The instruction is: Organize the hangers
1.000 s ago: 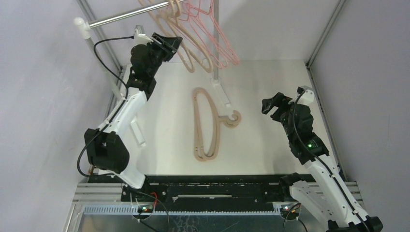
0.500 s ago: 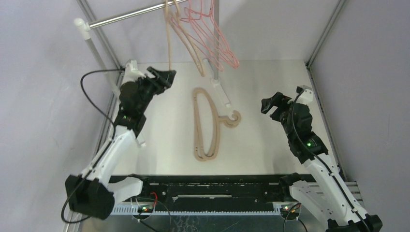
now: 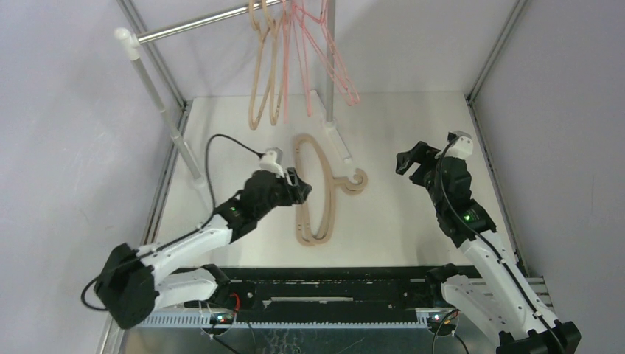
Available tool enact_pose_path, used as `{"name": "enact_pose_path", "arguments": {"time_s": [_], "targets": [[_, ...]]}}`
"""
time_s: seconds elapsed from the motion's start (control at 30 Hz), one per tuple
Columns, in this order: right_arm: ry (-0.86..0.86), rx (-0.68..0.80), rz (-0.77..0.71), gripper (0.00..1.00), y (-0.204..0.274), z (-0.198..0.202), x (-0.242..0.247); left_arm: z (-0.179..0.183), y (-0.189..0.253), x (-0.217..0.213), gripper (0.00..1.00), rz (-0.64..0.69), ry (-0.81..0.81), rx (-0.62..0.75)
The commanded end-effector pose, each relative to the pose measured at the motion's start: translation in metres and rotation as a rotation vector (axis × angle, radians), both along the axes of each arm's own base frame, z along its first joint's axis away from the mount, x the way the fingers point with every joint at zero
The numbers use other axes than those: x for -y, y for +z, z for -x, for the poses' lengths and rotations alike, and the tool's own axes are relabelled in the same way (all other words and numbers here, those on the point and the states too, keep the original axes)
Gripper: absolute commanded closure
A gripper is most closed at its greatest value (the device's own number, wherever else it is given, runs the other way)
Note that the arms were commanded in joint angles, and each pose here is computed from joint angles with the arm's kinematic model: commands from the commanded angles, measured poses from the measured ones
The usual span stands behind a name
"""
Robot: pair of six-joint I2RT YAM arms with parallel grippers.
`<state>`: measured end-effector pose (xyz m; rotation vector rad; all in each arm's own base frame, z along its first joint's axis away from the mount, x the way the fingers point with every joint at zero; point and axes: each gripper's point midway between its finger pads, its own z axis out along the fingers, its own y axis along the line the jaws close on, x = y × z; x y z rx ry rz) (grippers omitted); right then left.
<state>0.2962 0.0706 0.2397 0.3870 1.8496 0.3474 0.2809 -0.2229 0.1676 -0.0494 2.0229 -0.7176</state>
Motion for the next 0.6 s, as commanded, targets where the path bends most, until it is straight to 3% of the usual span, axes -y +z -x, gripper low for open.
{"name": "enact_pose_path", "arguments": {"time_s": [0.0,0.2,0.57], "targets": [[-0.006,0.046,-0.029,0.09,0.012,-0.003,0.000,-0.002,-0.026,0.022,0.36,-0.114,0.015,-0.039],[-0.010,0.046,-0.025,0.09,0.008,0.001,0.002,-0.007,-0.065,0.052,0.40,-0.259,-0.005,-0.128],[-0.022,0.049,-0.022,0.09,0.007,0.004,0.007,-0.014,-0.090,0.111,0.40,-0.446,-0.070,-0.162]]}}
